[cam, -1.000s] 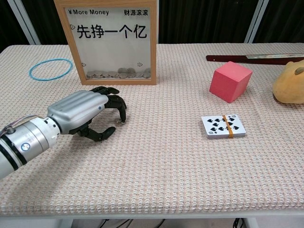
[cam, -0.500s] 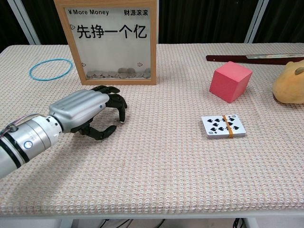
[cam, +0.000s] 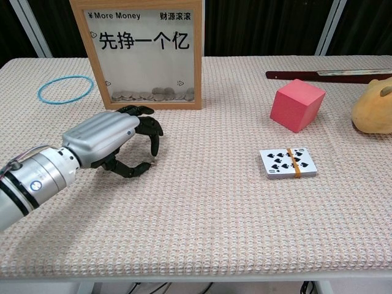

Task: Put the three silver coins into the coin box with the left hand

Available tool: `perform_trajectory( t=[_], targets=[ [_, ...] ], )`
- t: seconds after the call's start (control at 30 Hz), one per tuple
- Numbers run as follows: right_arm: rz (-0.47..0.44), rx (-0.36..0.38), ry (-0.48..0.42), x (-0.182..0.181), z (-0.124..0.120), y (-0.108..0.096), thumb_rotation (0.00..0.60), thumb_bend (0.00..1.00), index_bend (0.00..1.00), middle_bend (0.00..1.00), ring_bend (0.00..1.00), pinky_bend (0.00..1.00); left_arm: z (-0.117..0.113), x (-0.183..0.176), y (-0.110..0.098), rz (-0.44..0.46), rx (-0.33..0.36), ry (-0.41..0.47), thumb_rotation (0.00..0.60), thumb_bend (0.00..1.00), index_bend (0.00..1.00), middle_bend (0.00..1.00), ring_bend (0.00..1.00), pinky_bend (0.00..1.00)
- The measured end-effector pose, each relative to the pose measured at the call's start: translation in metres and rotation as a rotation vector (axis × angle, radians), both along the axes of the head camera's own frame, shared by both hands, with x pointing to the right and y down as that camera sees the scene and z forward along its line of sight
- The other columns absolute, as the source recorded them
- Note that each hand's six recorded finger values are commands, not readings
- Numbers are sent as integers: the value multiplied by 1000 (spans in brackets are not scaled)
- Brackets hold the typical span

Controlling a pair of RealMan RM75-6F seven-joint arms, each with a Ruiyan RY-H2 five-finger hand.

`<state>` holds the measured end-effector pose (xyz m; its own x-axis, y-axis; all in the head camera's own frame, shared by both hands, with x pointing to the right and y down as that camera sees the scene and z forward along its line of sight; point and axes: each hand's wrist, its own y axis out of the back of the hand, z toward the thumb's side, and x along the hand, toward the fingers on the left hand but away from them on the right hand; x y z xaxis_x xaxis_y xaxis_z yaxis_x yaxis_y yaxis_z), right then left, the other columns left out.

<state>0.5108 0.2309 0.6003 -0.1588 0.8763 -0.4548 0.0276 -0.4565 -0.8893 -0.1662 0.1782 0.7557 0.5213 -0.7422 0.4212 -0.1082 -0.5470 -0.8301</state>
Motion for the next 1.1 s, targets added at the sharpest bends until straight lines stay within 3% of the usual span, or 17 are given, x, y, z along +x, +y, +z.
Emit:
perform_trajectory(
  t=[0.4,0.67,1.1],
  targets=[
    [1,-1,3,0,-1,1,600,226,0,0,0,0,0,0,0,-24,16,49,600,266,470,263,39,64],
    [5,-6,4,2,1,1,600,225,0,0,0,0,3,0,-1,-37,18,60,600,376,522,270,44,66],
    [6,-10,4,2,2,2,600,226,0,0,0,0,3,0,-1,-45,5,70,600,427,557,272,44,66]
  ],
)
